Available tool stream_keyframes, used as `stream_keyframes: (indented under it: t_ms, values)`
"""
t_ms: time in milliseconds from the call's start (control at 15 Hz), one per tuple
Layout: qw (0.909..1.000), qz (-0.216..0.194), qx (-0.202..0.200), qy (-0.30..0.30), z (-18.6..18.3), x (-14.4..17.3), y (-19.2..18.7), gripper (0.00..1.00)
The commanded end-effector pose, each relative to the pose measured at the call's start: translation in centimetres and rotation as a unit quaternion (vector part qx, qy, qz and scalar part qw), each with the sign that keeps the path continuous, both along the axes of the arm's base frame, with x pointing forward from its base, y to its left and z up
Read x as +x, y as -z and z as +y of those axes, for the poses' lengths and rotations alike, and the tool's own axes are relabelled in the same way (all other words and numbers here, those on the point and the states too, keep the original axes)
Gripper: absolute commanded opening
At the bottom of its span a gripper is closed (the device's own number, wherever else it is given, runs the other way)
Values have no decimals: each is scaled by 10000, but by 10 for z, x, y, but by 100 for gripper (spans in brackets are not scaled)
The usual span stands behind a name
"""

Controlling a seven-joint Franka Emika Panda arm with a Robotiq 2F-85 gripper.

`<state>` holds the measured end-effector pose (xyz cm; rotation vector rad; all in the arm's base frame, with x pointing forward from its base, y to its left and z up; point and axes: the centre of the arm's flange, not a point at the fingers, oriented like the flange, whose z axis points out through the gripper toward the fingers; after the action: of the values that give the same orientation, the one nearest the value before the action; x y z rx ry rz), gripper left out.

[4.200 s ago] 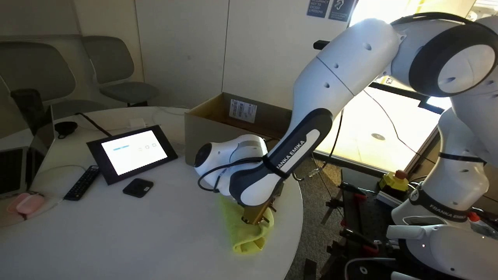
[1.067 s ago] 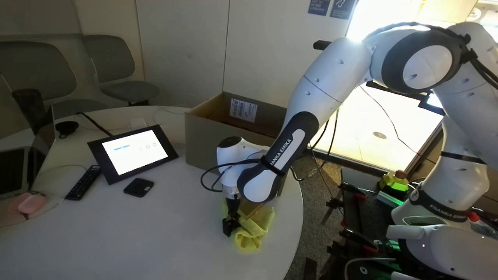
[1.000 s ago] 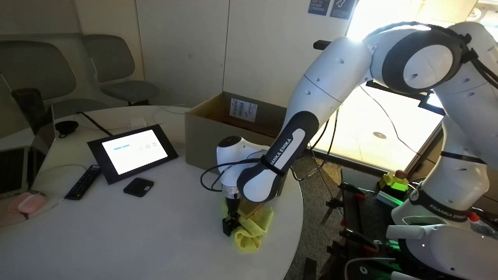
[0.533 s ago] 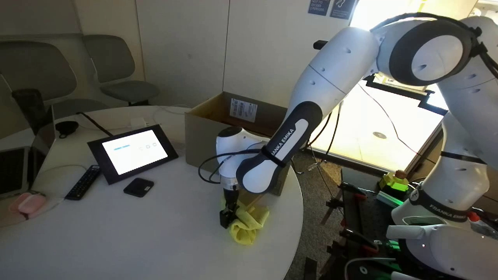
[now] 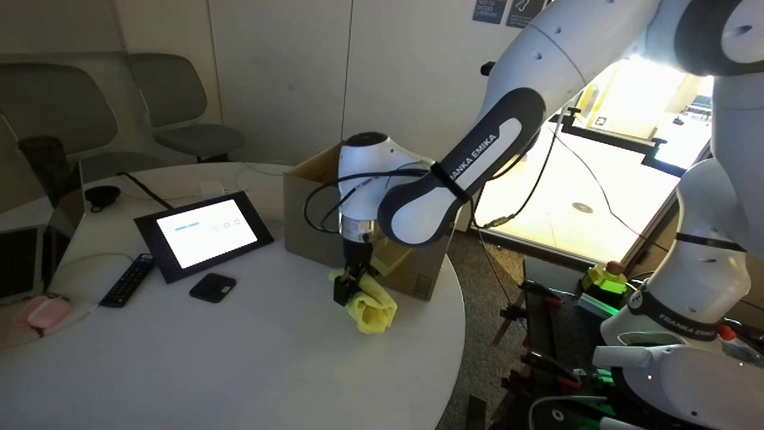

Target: Pick up the marker and put it on the cloth and fold the cloth, then pick up the cloth and put it in the box

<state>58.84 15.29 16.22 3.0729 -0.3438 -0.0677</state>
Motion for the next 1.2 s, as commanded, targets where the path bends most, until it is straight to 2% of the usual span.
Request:
stream_keyframes:
  t_ms: [0, 467, 733, 867, 1133]
  values:
    - [9987, -391, -224, -235, -5, -18, -73, 6]
    - [9930, -1008, -608, 58, -38, -12, -194, 6]
    - [9877, -1115, -746, 807, -70, -1, -247, 6]
    - [9821, -1082, -748, 1344, -95, 6, -259, 6]
    - [9636, -1179, -720, 2288, -150, 22, -270, 6]
